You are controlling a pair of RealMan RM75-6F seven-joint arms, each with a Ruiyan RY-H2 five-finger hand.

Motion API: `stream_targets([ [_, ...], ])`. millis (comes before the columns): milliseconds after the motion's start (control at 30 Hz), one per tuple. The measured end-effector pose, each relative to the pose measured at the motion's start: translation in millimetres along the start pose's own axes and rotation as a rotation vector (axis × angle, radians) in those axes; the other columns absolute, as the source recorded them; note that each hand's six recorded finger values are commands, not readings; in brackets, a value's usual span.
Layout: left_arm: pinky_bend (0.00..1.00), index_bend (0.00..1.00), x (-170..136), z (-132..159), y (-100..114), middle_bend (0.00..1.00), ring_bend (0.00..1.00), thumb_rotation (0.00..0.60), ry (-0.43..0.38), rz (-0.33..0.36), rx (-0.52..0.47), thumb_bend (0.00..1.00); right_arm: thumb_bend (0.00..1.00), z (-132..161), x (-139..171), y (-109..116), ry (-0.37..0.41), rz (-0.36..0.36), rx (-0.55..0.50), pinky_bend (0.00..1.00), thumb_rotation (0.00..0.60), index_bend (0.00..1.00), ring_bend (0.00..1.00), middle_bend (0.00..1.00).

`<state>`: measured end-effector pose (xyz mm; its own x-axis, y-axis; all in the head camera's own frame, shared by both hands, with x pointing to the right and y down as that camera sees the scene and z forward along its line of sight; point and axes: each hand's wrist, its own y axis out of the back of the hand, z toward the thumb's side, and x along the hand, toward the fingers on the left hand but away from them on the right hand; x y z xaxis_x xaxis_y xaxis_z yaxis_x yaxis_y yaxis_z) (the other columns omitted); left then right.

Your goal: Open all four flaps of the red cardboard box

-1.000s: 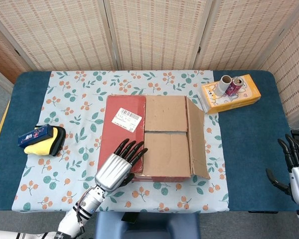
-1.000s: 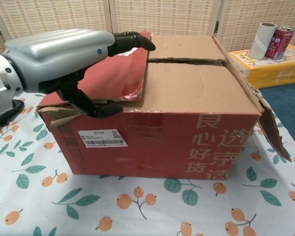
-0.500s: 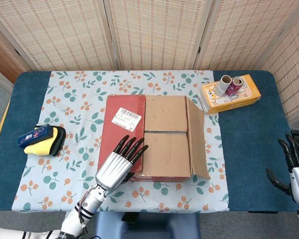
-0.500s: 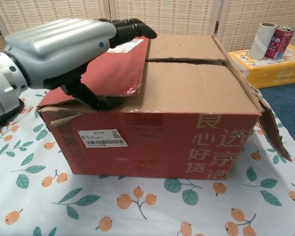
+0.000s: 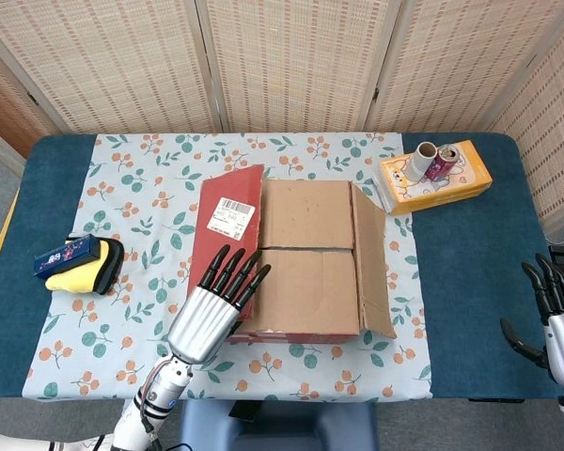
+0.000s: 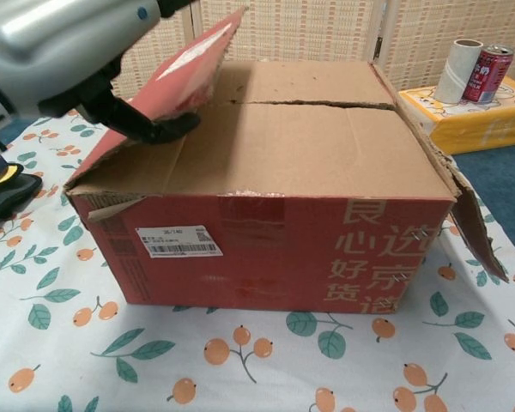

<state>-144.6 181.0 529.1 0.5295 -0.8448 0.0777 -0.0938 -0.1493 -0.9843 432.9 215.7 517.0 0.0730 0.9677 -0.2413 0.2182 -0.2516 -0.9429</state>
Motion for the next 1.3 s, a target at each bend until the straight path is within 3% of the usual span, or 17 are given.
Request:
stream_targets([
  [200,0.0,0.0,-5.8,-11.4,20.7,0.05,0.0,0.6,0.042,0.107,0.011,0.38,0.39,0.1,0.0,-1.5,-0.002,0.009,-0.001,0.05,0.6,0.0,0.0,0.0],
  [500,0.0,0.0,-22.4,-50.1,33.6,0.05,0.0,0.6,0.164,0.132,0.065,0.38,0.39,0.7,0.3,-2.7,-0.005,0.011,0.005,0.05,0.6,0.0,0.0,0.0],
  [767,0.0,0.0,-48.3,-111.1,21.4,0.04,0.0,0.6,0.346,-0.007,0.111,0.38,0.39,2.4,-0.8,-7.9,-0.007,0.025,0.018,0.05,0.6,0.0,0.0,0.0],
  [900,0.0,0.0,-63.2,-143.2,11.9,0.04,0.0,0.6,0.416,-0.087,0.084,0.38,0.39,4.8,-3.7,-13.1,0.0,0.043,0.017,0.05,0.6,0.0,0.0,0.0],
  [1167,0.0,0.0,-101.0,-166.6,-4.2,0.04,0.0,0.6,0.412,-0.217,0.008,0.38,0.38,25.1,-20.5,-24.3,0.068,0.111,0.007,0.05,0.6,0.0,0.0,0.0],
  [1300,0.0,0.0,-117.4,-168.6,-5.3,0.03,0.0,0.6,0.392,-0.239,-0.009,0.38,0.39,48.0,-42.0,-26.1,0.121,0.132,0.037,0.05,0.6,0.0,0.0,0.0],
])
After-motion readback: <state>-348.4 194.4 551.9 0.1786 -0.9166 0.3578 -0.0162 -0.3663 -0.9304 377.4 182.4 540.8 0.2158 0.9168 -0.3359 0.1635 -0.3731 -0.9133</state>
